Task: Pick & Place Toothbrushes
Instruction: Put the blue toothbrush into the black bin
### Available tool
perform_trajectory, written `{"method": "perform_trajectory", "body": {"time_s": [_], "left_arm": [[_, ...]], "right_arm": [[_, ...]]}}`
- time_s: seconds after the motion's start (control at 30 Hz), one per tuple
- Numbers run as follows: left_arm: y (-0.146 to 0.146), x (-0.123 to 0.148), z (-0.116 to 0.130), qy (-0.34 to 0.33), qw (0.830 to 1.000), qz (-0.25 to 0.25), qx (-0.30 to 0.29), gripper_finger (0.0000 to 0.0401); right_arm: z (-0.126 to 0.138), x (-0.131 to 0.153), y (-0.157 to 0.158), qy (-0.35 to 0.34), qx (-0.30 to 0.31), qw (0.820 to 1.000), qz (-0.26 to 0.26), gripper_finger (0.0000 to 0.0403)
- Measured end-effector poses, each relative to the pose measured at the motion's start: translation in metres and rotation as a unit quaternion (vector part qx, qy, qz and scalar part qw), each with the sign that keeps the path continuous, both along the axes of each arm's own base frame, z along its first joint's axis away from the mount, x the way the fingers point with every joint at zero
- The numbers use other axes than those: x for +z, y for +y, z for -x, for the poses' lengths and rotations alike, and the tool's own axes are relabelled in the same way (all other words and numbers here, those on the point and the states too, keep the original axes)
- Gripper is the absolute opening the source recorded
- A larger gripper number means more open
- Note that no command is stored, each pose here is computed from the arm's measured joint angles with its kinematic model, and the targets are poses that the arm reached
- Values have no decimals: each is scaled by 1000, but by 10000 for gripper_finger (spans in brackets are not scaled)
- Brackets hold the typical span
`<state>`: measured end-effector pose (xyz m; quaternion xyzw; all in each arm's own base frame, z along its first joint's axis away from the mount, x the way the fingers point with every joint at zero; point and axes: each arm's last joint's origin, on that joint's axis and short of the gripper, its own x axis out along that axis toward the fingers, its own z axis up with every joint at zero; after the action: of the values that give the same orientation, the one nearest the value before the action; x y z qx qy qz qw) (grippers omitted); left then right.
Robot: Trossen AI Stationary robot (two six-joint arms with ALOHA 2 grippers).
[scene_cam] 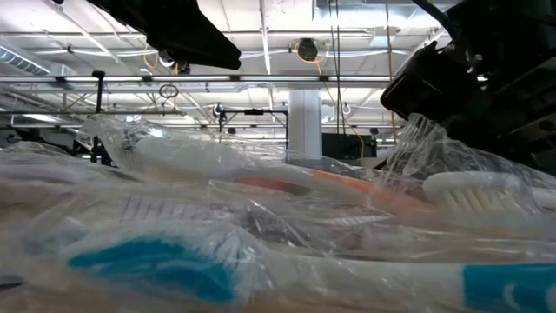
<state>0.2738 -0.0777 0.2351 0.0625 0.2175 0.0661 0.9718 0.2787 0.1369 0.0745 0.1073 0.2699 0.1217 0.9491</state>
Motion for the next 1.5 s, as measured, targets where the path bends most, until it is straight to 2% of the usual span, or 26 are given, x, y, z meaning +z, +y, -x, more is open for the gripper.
{"method": "perform_trajectory", "body": {"time_s": [0.1, 0.3, 0.6, 0.87, 1.13, 1.33, 1.5], "left_arm": [[0, 0, 0, 0, 1000, 0, 0, 189], [0, 0, 0, 0, 1000, 0, 0, 189], [0, 0, 0, 0, 1000, 1, 0, 189], [0, 0, 0, -1, 1000, 2, 0, 189], [-1, 1, -1, -9, 999, 34, 3, 189], [-3, 4, -2, -21, 998, 51, -19, 189], [-3, 4, -2, -25, 998, 56, -23, 189]], "right_arm": [[0, 0, 0, 2, 0, 1000, 1, 94], [2, 0, 2, 11, 8, 1000, 5, 9], [5, 8, 2, 20, 12, 1000, 7, 2], [15, 45, -4, 8, -25, 998, 58, 1], [24, 82, -13, -37, -54, 992, 108, 0], [29, 97, -19, -55, -81, 985, 143, 0], [29, 105, -26, -68, -88, 982, 153, 0]]}}
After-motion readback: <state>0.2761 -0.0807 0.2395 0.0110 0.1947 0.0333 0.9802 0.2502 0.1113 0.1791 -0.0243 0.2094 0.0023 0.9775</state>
